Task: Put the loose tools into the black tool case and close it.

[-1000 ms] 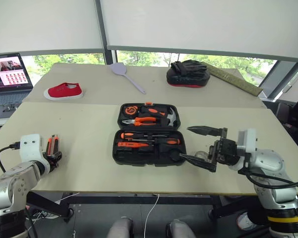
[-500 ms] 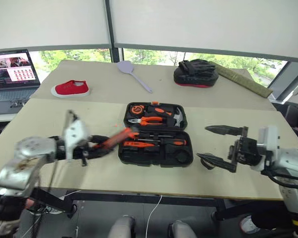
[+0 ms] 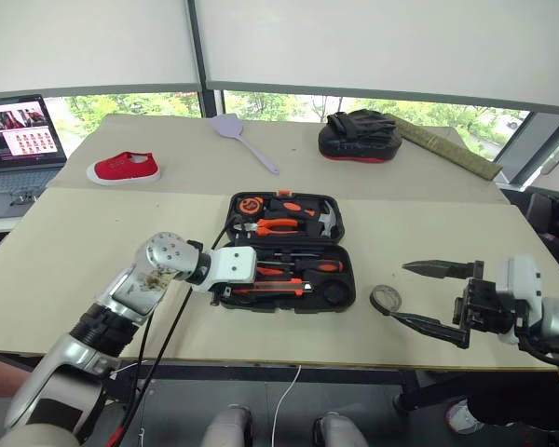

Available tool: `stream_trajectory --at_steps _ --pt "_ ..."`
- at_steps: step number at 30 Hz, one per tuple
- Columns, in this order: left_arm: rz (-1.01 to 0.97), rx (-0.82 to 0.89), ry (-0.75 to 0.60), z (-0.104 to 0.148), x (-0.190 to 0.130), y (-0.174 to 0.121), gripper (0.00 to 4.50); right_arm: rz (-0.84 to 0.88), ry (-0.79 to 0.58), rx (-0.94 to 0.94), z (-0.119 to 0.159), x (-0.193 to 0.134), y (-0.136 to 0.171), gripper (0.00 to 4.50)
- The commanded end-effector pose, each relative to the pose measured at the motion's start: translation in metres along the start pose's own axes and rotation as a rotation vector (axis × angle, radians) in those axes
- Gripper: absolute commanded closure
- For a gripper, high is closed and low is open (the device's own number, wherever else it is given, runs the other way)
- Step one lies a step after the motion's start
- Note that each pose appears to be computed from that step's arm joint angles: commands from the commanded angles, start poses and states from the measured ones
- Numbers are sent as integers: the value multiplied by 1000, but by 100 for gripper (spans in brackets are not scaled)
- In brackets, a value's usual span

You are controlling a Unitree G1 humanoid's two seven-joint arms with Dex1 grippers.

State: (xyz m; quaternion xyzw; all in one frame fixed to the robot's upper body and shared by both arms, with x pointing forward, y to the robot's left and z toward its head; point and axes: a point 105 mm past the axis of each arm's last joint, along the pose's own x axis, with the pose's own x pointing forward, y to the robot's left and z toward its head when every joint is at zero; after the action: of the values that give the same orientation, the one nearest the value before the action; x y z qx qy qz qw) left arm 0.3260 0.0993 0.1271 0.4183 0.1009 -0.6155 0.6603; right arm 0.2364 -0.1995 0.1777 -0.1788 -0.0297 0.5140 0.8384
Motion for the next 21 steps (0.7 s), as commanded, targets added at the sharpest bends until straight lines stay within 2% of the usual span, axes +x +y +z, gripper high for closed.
stream_trajectory --at_steps 1,5,6,8,12,14,16,18,20,21 --pt "1 16 -30 12 6 4 277 -17 -32 -42 10 -2 1 0" --pt "-74 -27 -37 9 8 -10 277 -24 -33 -40 8 -2 1 0" --pt "-63 -25 -20 5 7 -9 197 -28 -34 -41 8 -2 0 0" --pt "-56 -30 11 -3 4 -8 151 -34 -35 -44 7 -3 -2 0" --pt "-54 -18 13 -8 -2 -6 5 -39 -37 -47 5 -3 -4 0" --pt "-15 -2 -51 -2 -4 1 5 -44 -41 -50 4 -2 -6 0" --pt "54 -9 -196 16 -9 15 5 -49 -45 -53 3 -2 -8 0" --pt "87 -134 -395 34 -21 29 5 -64 -56 -51 2 -1 -10 0" --pt "62 -161 -480 38 -30 29 5 -70 -60 -49 0 -1 -12 0" --pt "79 -154 -477 35 -30 31 30 -75 -63 -46 -1 0 -12 0"
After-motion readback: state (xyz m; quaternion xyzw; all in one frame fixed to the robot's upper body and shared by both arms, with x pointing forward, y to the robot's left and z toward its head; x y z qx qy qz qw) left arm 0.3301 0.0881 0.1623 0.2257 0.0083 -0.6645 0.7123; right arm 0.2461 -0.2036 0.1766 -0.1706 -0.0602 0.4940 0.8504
